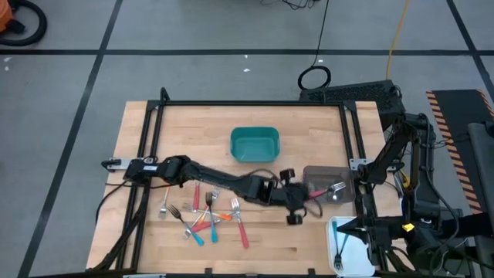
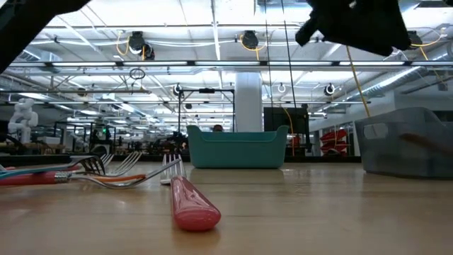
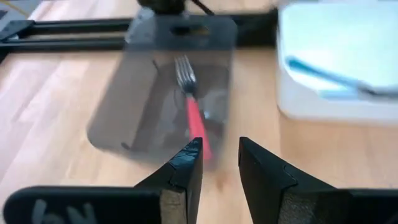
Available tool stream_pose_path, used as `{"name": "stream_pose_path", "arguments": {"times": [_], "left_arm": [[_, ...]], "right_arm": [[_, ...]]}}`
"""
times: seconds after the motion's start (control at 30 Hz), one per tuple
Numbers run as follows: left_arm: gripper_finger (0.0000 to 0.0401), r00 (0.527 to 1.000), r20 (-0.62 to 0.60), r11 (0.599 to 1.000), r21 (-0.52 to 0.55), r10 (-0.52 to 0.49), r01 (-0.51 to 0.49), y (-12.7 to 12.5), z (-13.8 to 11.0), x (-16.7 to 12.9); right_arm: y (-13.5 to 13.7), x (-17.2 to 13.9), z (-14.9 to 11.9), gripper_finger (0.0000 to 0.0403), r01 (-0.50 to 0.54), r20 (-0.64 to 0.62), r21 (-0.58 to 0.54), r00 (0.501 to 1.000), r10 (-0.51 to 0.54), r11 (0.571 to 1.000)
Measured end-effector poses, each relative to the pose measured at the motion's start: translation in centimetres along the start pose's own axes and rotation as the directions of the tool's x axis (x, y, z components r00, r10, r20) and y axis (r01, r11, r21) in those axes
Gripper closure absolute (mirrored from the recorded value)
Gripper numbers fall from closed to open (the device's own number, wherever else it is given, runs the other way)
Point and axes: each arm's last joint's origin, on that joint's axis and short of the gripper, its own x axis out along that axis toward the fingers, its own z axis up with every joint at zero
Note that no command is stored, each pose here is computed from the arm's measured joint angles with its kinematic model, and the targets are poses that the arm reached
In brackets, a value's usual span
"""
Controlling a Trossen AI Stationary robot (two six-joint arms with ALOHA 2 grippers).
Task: Sort silverware by color (type)
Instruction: Put the pink fork into the black bin
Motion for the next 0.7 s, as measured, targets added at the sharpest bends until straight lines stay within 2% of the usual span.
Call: {"name": "stream_pose_path", "arguments": {"times": [0.1,0.3,0.47,0.6,0.7], "left_arm": [[0.0298,0.997,-0.064,0.998,0.054,0.044,-0.041,-1.9,-1.2,-0.6],[0.0299,0.966,-0.152,0.972,0.136,0.211,-0.191,-5.0,-4.3,-1.2],[0.0299,0.968,-0.162,0.974,0.150,0.191,-0.167,-8.0,-5.4,-2.6],[0.0299,0.979,-0.122,0.975,0.171,0.165,-0.143,-10.6,-6.9,-2.8],[0.0300,0.985,-0.108,0.957,0.271,0.138,-0.104,-12.6,-8.3,-3.2]], "right_arm": [[0.3,0.1,-0.3,0.0399,-0.014,-0.023,0.011,1.000,0.014,1.000],[1.4,0.6,-0.9,0.0399,-0.007,-0.036,-0.022,0.999,0.007,1.000],[1.8,0.7,-1.1,0.0399,-0.005,-0.040,-0.034,0.999,0.004,0.999],[1.9,0.7,-1.0,0.0399,-0.006,-0.037,-0.025,0.999,0.005,1.000],[1.9,0.7,-1.0,0.0399,-0.006,-0.036,-0.024,0.999,0.005,1.000]]}}
